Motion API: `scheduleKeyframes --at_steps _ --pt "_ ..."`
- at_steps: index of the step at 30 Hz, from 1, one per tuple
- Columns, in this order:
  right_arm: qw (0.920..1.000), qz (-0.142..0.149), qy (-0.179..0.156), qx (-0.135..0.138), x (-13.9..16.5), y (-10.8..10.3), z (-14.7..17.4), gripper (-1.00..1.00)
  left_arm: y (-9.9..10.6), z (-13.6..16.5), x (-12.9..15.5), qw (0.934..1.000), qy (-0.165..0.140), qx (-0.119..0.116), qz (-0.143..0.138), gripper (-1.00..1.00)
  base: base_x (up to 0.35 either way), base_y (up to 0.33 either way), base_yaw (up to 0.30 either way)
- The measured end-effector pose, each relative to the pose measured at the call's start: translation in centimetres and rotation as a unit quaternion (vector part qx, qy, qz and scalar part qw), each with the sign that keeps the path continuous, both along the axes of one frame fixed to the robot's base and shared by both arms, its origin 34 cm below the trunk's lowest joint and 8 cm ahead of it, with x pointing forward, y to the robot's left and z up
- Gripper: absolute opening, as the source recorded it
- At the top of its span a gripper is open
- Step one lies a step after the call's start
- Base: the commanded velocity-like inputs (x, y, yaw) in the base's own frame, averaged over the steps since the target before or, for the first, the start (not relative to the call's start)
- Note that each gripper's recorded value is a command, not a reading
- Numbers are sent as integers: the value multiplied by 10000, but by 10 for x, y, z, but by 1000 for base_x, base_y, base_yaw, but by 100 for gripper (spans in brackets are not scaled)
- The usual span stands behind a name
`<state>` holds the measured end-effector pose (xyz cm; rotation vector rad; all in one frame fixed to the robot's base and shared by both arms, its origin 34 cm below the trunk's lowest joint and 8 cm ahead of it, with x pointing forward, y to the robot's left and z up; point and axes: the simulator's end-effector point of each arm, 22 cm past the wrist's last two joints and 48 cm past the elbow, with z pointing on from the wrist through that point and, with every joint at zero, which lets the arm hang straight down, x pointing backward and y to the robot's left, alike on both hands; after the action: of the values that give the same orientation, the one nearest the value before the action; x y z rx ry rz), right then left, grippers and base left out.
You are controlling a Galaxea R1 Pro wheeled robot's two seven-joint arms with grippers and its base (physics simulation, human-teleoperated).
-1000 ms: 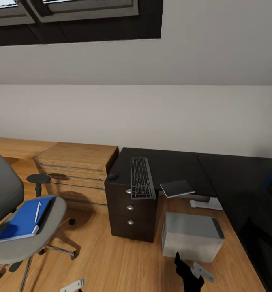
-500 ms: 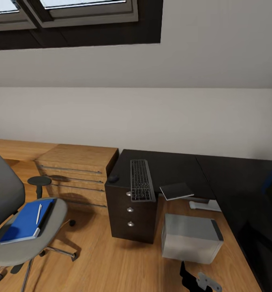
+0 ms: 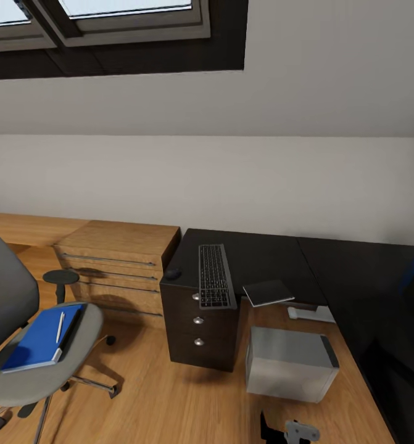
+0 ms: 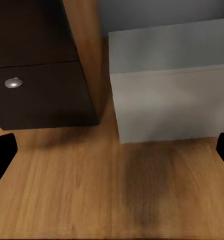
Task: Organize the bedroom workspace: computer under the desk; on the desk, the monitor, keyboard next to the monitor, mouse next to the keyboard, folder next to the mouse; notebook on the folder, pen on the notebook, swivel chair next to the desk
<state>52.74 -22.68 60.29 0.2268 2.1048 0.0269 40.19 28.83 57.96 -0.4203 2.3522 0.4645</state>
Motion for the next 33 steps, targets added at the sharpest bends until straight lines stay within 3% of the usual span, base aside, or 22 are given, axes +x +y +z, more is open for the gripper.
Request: scheduleKeyframes --at_steps 10,12,33 --pt "10000 81 20 50 -2 12 -1 100 -1 -1 -1 10000 20 -2 -22 100 -80 2 0" --pt "9999 111 22 104 -2 21 -1 100 -1 -2 -2 10000 34 0 -22 100 -328 110 26" --pt "9998 103 58 127 -4 24 -3 100 -1 -4 -4 10000 67 0 -22 100 -333 125 151"
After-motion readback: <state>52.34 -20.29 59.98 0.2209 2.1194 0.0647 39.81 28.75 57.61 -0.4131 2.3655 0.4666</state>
